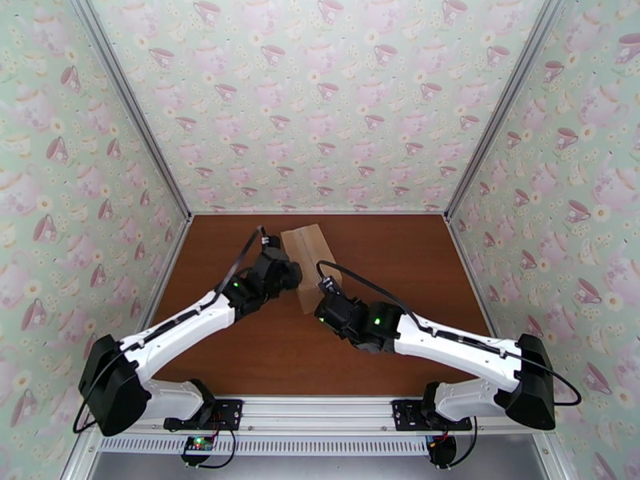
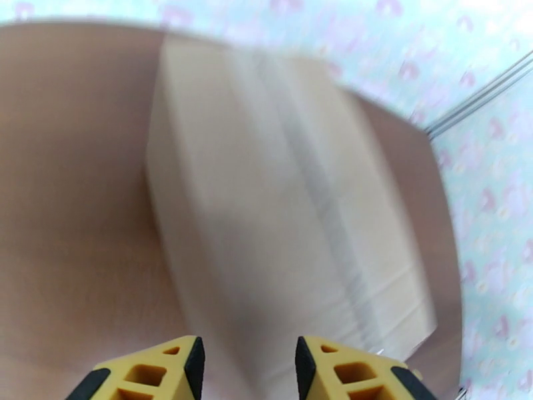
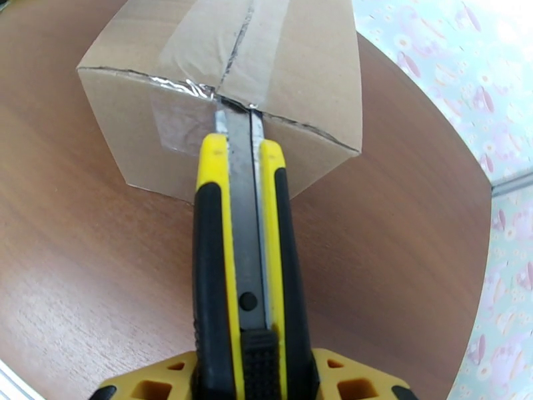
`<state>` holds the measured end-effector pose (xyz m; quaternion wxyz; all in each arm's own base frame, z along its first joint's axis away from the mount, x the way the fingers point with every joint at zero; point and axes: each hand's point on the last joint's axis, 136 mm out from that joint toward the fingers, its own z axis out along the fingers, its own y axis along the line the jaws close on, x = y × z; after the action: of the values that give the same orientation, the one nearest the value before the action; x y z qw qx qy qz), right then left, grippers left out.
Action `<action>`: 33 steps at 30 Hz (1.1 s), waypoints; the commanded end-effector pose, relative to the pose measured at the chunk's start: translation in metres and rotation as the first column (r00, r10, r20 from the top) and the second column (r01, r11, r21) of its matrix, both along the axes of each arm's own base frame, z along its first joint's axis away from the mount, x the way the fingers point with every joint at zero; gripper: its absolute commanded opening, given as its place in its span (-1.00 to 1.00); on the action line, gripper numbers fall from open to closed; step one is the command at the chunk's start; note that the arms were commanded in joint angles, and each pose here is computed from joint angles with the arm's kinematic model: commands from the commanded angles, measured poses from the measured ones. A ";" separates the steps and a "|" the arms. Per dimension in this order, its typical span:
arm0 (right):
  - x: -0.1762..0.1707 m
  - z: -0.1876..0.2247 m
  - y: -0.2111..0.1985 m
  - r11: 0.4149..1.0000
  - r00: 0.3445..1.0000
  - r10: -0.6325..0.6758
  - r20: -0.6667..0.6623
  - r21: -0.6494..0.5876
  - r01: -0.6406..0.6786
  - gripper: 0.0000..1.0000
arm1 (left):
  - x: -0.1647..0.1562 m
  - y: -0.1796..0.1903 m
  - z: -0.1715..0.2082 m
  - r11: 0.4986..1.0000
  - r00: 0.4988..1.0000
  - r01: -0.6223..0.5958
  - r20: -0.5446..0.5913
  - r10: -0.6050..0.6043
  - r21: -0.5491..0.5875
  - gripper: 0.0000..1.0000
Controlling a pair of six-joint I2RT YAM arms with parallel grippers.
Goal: Unpack the express box
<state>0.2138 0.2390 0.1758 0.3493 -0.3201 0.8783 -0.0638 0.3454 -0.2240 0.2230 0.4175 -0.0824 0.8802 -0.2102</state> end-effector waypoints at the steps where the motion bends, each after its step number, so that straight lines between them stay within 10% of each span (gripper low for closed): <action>1: -0.011 -0.007 0.007 0.997 0.996 0.076 -0.055 -0.024 -0.078 -1.00 | 0.013 0.008 0.027 0.999 0.997 0.006 0.075 -0.009 0.039 -0.12; 20: -0.004 0.005 0.014 1.000 0.998 -0.009 -0.064 -0.011 0.008 -1.00 | 0.128 0.072 -0.006 0.975 0.994 -0.112 0.011 0.112 0.192 -0.15; 33: 0.000 0.009 0.006 0.991 0.994 -0.095 -0.048 -0.097 0.090 -1.00 | 0.039 0.118 -0.009 0.967 0.966 -0.251 -0.047 0.253 0.044 -0.20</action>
<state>0.2136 0.2514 0.1809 0.3116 -0.3025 0.8968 -0.0843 0.4049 -0.1015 0.2104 0.4285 -0.1704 0.8809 -0.1065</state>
